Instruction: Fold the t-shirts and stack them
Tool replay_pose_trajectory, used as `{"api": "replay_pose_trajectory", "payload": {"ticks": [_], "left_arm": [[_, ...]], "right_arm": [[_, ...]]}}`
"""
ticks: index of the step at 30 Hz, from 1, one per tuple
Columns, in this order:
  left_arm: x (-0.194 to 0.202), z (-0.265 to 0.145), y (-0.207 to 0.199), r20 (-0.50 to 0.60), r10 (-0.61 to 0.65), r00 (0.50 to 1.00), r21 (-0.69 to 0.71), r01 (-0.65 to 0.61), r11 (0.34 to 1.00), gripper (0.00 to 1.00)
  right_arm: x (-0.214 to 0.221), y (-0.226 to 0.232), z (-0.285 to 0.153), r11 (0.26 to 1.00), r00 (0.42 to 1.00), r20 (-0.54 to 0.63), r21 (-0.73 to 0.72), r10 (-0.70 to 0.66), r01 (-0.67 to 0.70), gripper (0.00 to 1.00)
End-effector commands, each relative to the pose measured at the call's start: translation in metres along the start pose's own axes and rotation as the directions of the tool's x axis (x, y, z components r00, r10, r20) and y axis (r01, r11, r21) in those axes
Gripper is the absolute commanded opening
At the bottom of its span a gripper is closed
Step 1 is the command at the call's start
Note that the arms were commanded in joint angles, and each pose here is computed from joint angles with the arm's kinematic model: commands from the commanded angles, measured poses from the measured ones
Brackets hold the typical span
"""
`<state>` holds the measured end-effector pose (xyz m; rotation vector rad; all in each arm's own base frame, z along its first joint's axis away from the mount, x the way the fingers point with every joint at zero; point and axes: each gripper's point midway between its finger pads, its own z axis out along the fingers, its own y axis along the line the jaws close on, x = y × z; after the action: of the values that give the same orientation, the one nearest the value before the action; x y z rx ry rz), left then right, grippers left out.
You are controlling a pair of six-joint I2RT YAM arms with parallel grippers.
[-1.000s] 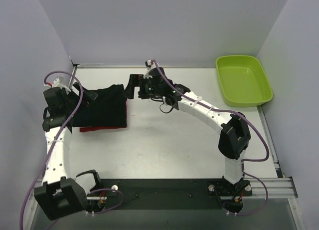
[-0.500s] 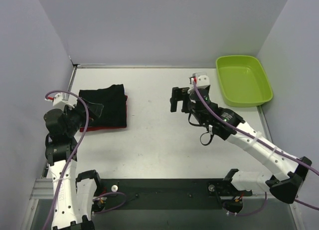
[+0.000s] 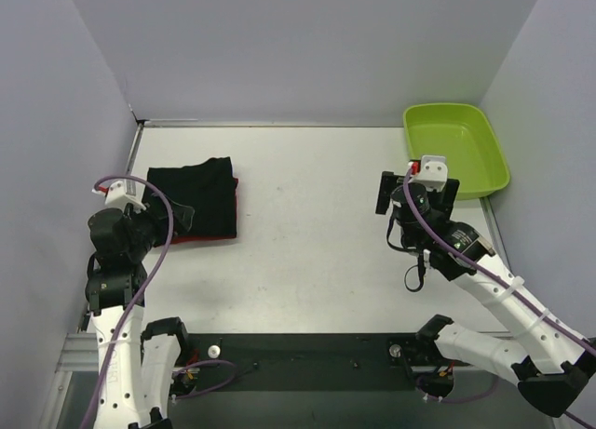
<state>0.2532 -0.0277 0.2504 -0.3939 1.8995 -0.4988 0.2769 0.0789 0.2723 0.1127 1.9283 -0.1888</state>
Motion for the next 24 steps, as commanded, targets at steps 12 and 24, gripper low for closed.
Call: {"api": "replay_pose_trajectory", "payload": {"ticks": [12, 24], "left_arm": [[-0.014, 0.007, 0.022, 0.035, 0.024, 0.999, -0.133, -0.019, 0.991, 0.93], [-0.010, 0.046, 0.014, -0.101, 0.057, 0.993, -0.129, -0.070, 0.989, 0.93]], "right_arm": [[0.002, -0.044, 0.011, 0.978, 1.000, -0.004, 0.209, -0.008, 0.009, 1.00], [0.009, -0.053, 0.035, 0.966, 0.994, -0.102, 0.256, 0.041, -0.013, 1.00]]}}
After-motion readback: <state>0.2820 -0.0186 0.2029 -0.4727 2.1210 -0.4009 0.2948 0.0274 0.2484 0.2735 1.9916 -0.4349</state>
